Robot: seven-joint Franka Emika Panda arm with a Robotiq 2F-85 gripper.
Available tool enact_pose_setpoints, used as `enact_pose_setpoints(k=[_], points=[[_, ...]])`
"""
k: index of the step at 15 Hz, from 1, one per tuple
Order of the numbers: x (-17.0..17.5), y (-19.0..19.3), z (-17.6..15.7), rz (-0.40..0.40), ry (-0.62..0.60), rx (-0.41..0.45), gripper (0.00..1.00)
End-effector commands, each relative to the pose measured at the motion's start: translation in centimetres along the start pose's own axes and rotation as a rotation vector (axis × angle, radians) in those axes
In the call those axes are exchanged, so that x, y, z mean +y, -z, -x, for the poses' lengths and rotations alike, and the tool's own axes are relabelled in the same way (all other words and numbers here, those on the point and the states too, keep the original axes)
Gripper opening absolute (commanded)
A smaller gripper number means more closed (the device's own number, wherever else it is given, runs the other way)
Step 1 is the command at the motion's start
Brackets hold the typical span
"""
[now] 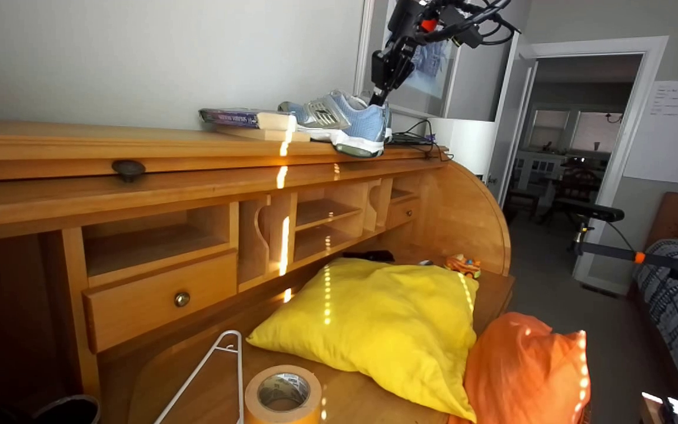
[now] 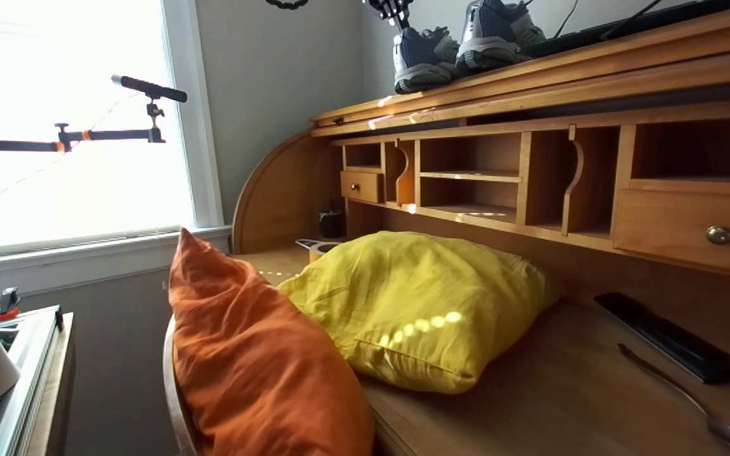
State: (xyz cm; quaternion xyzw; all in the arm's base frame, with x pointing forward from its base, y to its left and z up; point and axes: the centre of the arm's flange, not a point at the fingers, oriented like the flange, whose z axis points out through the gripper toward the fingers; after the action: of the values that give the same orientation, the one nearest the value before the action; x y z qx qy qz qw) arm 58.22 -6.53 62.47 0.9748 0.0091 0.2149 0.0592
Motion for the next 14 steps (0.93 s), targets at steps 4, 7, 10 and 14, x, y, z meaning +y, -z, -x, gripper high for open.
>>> enact_pose_setpoints(k=[4,7,10,14], points=[[-0.1,1.8,5.2,0.114,0.056,-0.201,0.00],[-0.3,2.9,7.0,0.153,0.093,-0.287,0.00],[-0.6,3.5,8.0,0.169,0.101,-0.315,0.00],[-1.4,4.6,7.1,0.164,0.102,-0.139,0.00]])
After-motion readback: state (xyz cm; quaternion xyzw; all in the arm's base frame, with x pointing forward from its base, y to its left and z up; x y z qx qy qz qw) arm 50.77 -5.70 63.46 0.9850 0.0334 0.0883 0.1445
